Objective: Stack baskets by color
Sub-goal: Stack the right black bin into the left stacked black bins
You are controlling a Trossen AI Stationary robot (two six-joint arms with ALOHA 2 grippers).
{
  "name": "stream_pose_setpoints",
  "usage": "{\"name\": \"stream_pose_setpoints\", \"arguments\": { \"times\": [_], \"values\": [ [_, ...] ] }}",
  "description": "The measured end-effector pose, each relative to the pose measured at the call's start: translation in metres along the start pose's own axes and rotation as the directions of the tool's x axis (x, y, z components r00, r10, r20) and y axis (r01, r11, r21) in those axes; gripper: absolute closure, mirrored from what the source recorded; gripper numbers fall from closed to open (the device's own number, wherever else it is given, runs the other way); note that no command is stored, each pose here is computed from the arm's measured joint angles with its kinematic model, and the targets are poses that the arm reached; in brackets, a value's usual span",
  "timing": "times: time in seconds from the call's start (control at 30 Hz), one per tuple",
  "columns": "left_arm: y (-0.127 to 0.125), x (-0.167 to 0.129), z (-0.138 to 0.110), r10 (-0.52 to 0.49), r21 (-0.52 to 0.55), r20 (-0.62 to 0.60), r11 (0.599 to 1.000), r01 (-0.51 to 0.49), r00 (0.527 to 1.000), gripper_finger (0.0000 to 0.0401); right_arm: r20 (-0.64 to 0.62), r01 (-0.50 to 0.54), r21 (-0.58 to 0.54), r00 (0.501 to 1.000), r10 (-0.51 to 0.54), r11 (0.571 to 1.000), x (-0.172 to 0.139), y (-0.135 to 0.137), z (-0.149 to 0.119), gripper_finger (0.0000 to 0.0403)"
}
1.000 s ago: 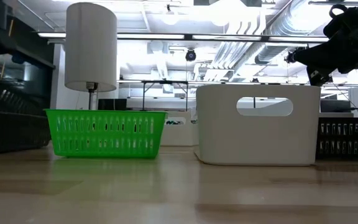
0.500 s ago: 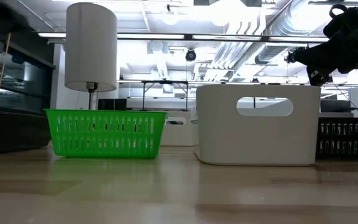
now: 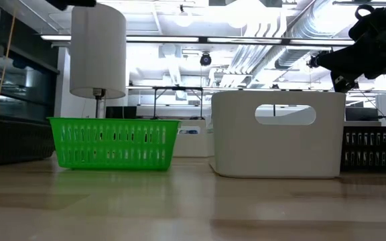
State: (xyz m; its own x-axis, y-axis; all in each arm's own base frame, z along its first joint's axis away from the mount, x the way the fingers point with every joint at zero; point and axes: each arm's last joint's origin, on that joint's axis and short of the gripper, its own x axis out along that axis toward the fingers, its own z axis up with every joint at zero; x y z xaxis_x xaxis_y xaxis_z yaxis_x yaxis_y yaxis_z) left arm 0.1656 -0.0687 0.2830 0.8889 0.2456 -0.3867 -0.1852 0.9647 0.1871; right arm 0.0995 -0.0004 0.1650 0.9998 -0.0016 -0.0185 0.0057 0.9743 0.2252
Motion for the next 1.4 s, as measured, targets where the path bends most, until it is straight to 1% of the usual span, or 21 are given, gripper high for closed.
{"name": "stream_pose_setpoints", "arguments": {
  "times": [0.1, 0.23, 0.33, 0.43, 0.53, 0.67, 0.77, 0.87, 0.97, 1.07, 1.17, 1.27, 1.33, 1.37, 1.4],
  "values": [
    [0.014, 0.003, -0.013, -0.028, -0.035, 0.155, 0.999, 0.033, 0.988, 0.0161, 0.0, 0.0, 0.0, 1.0, 0.0, 1.0, 0.0, 0.0, 0.0, 0.0402],
    [0.026, 0.006, -0.036, -0.076, -0.045, 0.358, 0.994, 0.099, 0.93, 0.0161, 0.0, 0.0, 0.0, 1.0, 0.0, 1.0, 0.0, 0.0, 0.0, 0.0402],
    [0.032, 0.007, -0.053, -0.069, -0.062, 0.46, 0.992, 0.109, 0.885, 0.0161, 0.0, 0.0, 0.0, 1.0, 0.0, 1.0, 0.0, 0.0, 0.0, 0.0402],
    [0.036, 0.006, -0.064, -0.048, -0.099, 0.533, 0.988, 0.119, 0.845, 0.0161, 0.0, 0.0, 0.0, 1.0, 0.0, 1.0, 0.0, 0.0, 0.0, 0.0402],
    [0.037, 0.006, -0.071, -0.044, -0.117, 0.54, 0.985, 0.127, 0.841, 0.0161, 0.0, 0.0, 0.0, 1.0, 0.0, 1.0, 0.0, 0.0, 0.0, 0.0402],
    [0.036, 0.008, -0.076, -0.052, -0.1, 0.511, 0.988, 0.119, 0.858, 0.0161, 0.0, 0.0, 0.0, 1.0, 0.0, 1.0, 0.0, 0.0, 0.0, 0.0402],
    [0.037, 0.009, -0.08, -0.002, -0.049, 0.463, 0.998, 0.028, 0.886, 0.0161, 0.0, 0.0, 0.0, 1.0, 0.0, 1.0, 0.0, 0.0, 0.0, 0.0402],
    [0.044, 0.005, -0.083, 0.045, -0.023, 0.451, 0.999, -0.039, 0.891, 0.0169, 0.0, 0.0, 0.0, 1.0, 0.0, 1.0, 0.0, 0.0, 0.0, 0.0402],
    [0.055, 0.0, -0.089, 0.073, -0.032, 0.423, 0.997, -0.066, 0.903, 0.019, 0.0, 0.0, 0.0, 1.0, 0.0, 1.0, 0.0, 0.0, 0.0, 0.0402],
    [0.065, -0.007, -0.094, 0.062, -0.072, 0.428, 0.997, -0.035, 0.902, 0.0224, 0.0, 0.0, 0.0, 1.0, 0.0, 1.0, 0.0, 0.0, 0.0, 0.0402],
    [0.071, -0.013, -0.098, 0.032, -0.102, 0.443, 0.995, 0.015, 0.896, 0.0273, 0.0, 0.0, 0.0, 1.0, 0.0, 1.0, 0.0, 0.0, 0.0, 0.0402],
    [0.073, -0.014, -0.103, 0.002, -0.125, 0.441, 0.99, 0.06, 0.898, 0.0338, 0.001, 0.0, 0.0, 1.0, 0.0, 1.0, 0.0, 0.0, 0.0, 0.0402],
    [0.071, -0.007, -0.113, -0.004, -0.132, 0.427, 0.989, 0.067, 0.904, 0.0381, 0.001, 0.0, 0.0, 1.0, 0.0, 1.0, 0.0, 0.0, 0.0, 0.0402],
    [0.069, -0.003, -0.119, -0.003, -0.133, 0.429, 0.989, 0.067, 0.903, 0.0391, 0.001, 0.0, 0.0, 1.0, 0.0, 1.0, 0.0, 0.0, 0.0, 0.0402],
    [0.068, 0.001, -0.125, 0.007, -0.142, 0.443, 0.988, 0.063, 0.896, 0.0391, 0.001, 0.0, 0.0, 1.0, 0.0, 1.0, 0.0, 0.0, 0.0, 0.0402]
  ]
}}
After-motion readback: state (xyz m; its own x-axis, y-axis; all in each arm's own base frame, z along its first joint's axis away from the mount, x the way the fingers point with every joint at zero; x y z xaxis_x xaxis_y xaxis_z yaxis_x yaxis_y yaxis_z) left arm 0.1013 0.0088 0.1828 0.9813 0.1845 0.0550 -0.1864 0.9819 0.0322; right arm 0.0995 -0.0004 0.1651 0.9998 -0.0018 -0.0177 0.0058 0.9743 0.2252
